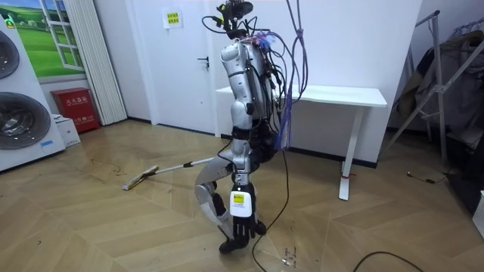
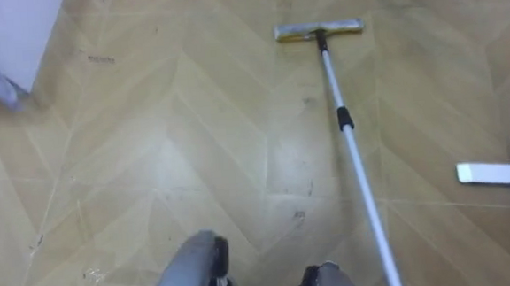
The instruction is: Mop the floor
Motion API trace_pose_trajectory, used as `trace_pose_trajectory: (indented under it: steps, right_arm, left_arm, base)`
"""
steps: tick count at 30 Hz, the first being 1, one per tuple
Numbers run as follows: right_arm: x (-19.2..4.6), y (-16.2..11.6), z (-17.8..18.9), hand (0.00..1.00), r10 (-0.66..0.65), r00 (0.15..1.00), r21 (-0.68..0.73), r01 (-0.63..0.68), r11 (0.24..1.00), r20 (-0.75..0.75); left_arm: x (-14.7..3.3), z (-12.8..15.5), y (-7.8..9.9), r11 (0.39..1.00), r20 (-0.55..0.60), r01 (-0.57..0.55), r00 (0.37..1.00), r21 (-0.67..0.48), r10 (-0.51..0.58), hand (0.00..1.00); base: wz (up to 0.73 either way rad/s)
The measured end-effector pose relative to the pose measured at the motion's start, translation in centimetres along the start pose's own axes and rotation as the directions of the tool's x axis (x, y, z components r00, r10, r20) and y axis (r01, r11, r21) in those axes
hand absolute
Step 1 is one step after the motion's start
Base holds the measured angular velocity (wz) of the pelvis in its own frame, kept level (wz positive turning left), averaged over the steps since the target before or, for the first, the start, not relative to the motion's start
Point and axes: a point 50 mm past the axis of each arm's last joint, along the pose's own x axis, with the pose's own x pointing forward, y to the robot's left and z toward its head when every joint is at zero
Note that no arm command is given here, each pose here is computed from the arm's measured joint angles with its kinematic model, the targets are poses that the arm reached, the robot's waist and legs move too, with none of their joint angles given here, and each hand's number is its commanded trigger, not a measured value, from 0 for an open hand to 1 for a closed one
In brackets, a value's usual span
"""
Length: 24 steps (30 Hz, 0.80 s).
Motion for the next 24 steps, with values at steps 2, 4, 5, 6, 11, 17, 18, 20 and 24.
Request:
trace_pose_trajectory:
  steps: [2,4,5,6,11,17,18,20,24]
  right_arm:
    - [-0.2,0.1,1.7,1.00,0.032,0.998,0.018,-0.033,0.999,0.058]
    - [-0.1,-0.1,0.8,1.00,0.053,0.997,0.055,-0.055,0.997,0.049]
    - [0.0,-0.2,0.2,1.00,0.051,0.998,0.056,-0.053,0.997,0.037]
    - [0.1,-0.7,-1.3,1.00,0.044,0.999,0.060,-0.044,0.997,0.002]
    - [-0.3,-4.2,-9.6,1.00,-0.037,0.976,0.040,0.047,0.998,-0.215]
    - [-1.2,-0.3,-15.4,1.00,0.046,0.927,0.061,-0.025,0.998,-0.372]
    - [-1.3,0.6,-15.5,1.00,0.068,0.925,0.072,-0.044,0.996,-0.373]
    - [-1.3,1.3,-15.7,1.00,0.085,0.921,0.078,-0.060,0.995,-0.379]
    - [-0.9,0.8,-13.7,1.00,0.070,0.927,0.075,-0.046,0.996,-0.370]
  left_arm:
    - [0.1,0.2,0.7,1.000,0.022,-0.008,1.000,0.003,0.008,0.00]
    - [0.2,0.3,1.1,1.000,0.034,0.011,0.999,0.021,-0.012,0.00]
    - [0.2,0.4,1.1,0.999,0.038,0.019,0.999,0.027,-0.020,0.00]
    - [0.1,0.2,0.9,0.998,0.032,0.043,0.998,0.050,-0.044,0.00]
    - [0.2,1.2,1.0,0.994,0.038,0.077,0.996,0.075,-0.080,0.00]
    - [0.0,3.4,1.6,0.997,0.125,0.027,0.991,0.076,-0.036,0.00]
    - [0.0,3.4,1.3,0.996,0.126,0.031,0.991,0.088,-0.042,0.00]
    - [0.0,2.9,0.9,0.994,0.111,0.038,0.993,0.103,-0.050,0.00]
    - [0.0,1.9,0.7,0.993,0.059,0.041,0.997,0.111,-0.048,0.00]
  base:
    - [0.15]
    - [0.51]
    - [0.43]
    - [0.30]
    - [0.38]
    - [-0.07]
    - [-0.22]
    - [-0.14]
    - [0.02]
